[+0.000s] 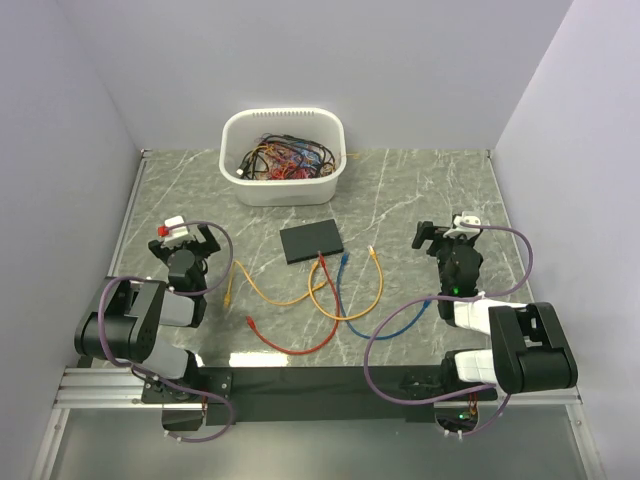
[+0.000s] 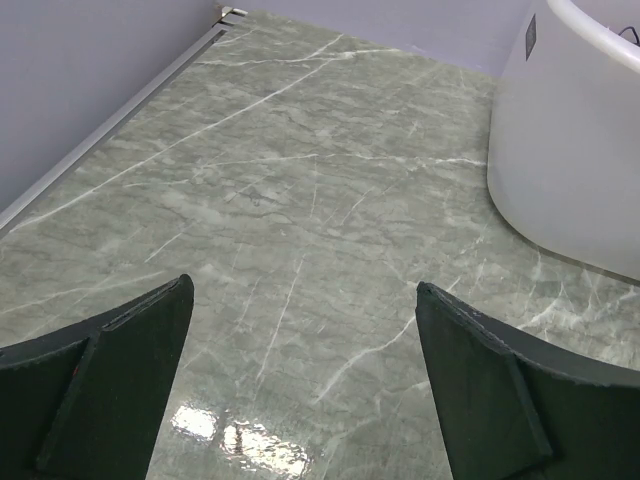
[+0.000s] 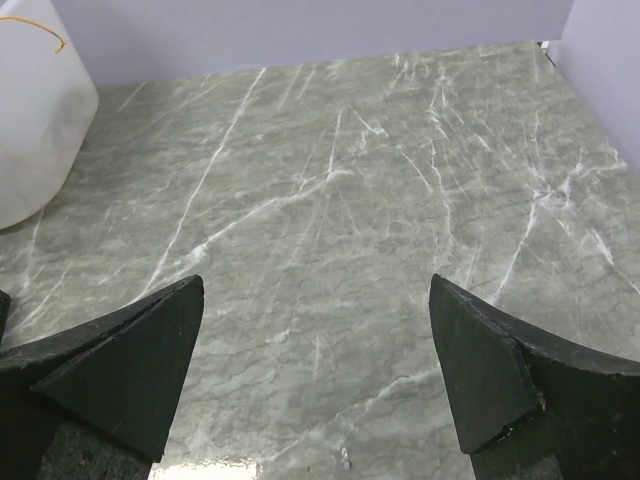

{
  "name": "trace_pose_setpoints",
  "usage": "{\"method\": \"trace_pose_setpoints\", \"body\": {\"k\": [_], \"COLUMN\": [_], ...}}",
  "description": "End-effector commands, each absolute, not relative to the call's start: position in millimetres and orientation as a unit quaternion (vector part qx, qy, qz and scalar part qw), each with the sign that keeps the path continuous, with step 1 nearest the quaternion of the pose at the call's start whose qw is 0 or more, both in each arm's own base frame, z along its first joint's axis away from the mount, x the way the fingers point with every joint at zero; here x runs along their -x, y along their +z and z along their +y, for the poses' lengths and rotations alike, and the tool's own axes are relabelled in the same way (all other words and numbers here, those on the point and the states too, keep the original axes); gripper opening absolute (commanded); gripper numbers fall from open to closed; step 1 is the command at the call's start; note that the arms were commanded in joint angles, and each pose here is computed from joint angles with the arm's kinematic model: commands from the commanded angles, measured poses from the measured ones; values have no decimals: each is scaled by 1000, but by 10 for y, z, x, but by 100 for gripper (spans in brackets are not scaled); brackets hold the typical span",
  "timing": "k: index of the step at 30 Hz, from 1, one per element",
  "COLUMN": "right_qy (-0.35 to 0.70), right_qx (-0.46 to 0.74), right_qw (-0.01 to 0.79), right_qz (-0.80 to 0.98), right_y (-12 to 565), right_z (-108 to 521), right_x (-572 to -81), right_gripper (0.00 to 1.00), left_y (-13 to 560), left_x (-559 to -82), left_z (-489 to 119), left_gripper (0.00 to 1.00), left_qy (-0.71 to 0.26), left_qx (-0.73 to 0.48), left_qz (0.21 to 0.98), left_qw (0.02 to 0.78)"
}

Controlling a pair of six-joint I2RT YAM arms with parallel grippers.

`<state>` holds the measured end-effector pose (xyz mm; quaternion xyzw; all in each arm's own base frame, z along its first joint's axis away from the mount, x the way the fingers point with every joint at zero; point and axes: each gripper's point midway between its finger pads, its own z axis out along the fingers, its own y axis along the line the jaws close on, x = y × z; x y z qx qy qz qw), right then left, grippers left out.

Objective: Insert the plug into the switch port

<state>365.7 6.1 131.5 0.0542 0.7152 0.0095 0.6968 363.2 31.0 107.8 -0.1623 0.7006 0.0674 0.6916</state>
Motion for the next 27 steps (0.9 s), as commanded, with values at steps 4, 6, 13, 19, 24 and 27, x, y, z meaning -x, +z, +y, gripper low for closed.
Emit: {"method": "trace_pose_setpoints", "body": {"k": [4,6,13,19,24,27], "right_qy": [11,11,6,39,210,293], "right_qx": [-57,-58,-63,-90,-13,-171], "right_qw": [708,708,708,628,622,570], "right_qz": [704,704,703,772,755,748], "right_y": [1393,1393,1405,2022,2747,2569], "right_z": [39,34,2,160,804,785], "right_x": [-3671,-3672,-3681,-3890,-3630,-3528], "right_gripper": [100,100,100,100,100,100], "left_y": [1314,1310,1314,1314,1305,1305], "left_x": [-3703,-3702,-3702,-3702,-3702,-3703], "left_z": [299,302,302,301,302,299], "left_gripper": [99,99,99,99,99,99], "left_qy": [53,54,54,54,55,54], "left_qx": [167,167,167,168,167,167], "left_qz": [672,673,672,672,673,673], "left_qw": [719,719,719,719,718,718]}}
